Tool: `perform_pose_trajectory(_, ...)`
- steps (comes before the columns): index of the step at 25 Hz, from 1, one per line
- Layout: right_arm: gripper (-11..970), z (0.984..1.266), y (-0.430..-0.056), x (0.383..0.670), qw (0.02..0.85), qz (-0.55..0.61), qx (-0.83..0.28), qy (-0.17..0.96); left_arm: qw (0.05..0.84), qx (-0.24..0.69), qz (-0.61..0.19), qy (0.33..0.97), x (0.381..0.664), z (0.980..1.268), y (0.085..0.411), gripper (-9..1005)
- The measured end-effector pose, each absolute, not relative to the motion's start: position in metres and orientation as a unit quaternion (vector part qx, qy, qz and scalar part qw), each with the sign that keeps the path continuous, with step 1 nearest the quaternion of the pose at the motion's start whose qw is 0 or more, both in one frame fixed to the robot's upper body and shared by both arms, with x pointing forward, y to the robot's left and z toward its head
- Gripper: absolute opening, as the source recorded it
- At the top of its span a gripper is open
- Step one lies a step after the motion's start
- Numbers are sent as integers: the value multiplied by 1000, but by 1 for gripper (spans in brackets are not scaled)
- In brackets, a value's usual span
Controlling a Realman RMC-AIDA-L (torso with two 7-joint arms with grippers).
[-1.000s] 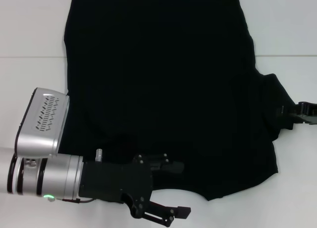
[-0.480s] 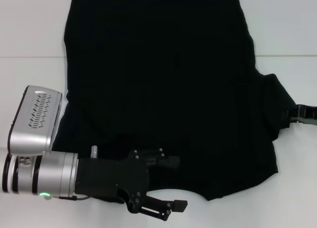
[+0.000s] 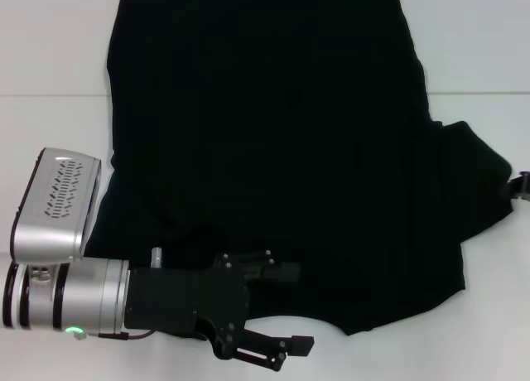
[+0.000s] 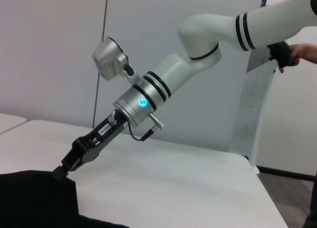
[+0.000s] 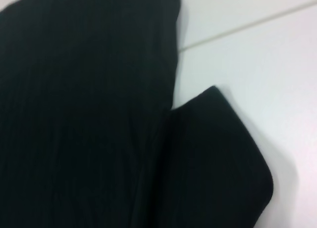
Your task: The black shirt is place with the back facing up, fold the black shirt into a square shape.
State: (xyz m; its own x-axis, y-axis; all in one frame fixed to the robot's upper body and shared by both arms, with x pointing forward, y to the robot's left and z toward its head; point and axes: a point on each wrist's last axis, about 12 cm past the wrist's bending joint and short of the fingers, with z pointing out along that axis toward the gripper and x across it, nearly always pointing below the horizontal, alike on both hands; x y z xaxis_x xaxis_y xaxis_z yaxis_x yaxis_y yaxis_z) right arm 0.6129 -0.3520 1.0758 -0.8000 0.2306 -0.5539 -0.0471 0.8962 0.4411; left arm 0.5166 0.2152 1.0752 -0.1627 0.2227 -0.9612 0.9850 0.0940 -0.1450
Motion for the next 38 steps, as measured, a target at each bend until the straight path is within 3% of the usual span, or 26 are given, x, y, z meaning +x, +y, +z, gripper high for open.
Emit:
perform_pose_trajectory(16, 26, 1069, -390, 592, 354, 211, 91, 906, 418, 484, -470, 608, 511, 1073, 215, 949)
perform_pose_trajectory(38, 53, 1072, -379, 607, 402, 189, 66, 893, 417, 483, -474, 606, 510, 1073, 215, 944)
